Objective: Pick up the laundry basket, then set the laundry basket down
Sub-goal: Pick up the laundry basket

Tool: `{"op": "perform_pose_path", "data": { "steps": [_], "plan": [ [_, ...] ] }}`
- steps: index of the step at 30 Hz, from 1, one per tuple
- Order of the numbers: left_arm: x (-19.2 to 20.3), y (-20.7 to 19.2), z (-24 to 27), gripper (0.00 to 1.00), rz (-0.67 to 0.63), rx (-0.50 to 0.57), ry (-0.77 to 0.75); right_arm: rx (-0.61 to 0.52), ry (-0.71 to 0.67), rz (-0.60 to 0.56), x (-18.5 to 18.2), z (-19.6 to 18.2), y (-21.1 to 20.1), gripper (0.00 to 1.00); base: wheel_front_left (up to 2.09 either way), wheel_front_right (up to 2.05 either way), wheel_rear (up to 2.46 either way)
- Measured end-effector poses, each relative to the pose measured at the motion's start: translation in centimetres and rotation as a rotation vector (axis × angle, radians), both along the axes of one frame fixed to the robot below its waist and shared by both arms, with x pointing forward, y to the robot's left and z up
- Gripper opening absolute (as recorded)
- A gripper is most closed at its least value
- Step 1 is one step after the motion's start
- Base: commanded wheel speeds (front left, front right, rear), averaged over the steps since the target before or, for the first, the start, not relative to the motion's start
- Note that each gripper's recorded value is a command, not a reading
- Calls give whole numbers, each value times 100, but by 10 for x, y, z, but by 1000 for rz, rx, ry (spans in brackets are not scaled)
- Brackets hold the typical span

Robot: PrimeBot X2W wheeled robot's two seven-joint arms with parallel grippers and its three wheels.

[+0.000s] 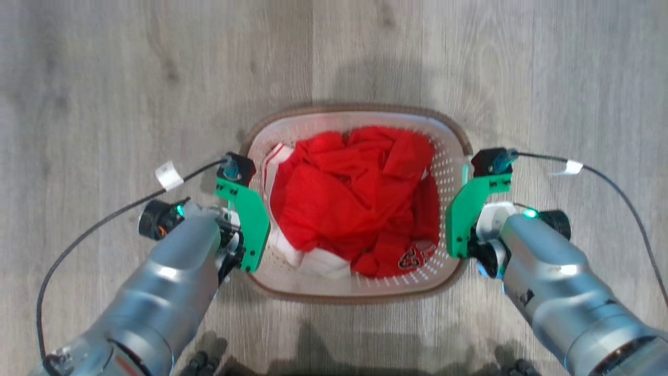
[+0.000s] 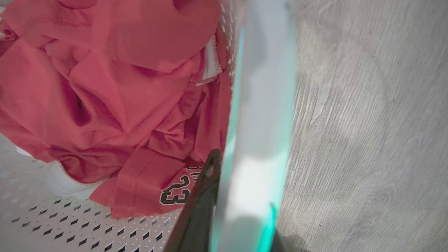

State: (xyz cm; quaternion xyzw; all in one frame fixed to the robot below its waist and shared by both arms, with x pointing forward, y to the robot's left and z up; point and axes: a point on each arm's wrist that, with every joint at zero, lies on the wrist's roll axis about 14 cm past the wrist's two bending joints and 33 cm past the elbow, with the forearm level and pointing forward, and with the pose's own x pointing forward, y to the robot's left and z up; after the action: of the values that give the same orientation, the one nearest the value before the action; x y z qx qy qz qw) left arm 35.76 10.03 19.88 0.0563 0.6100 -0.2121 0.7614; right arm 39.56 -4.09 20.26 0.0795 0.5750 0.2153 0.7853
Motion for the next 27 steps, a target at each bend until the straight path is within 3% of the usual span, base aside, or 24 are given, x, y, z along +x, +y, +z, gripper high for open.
{"op": "perform_pose_path", "data": {
  "steps": [15,27],
  "plan": [
    [-60,10,49,0,9,22,10,32,1,51,-57,60,11,0,0,0,0],
    [-65,12,88,0,-6,18,-43,21,-82,77,-65,106,12,0,0,0,0]
  ]
}}
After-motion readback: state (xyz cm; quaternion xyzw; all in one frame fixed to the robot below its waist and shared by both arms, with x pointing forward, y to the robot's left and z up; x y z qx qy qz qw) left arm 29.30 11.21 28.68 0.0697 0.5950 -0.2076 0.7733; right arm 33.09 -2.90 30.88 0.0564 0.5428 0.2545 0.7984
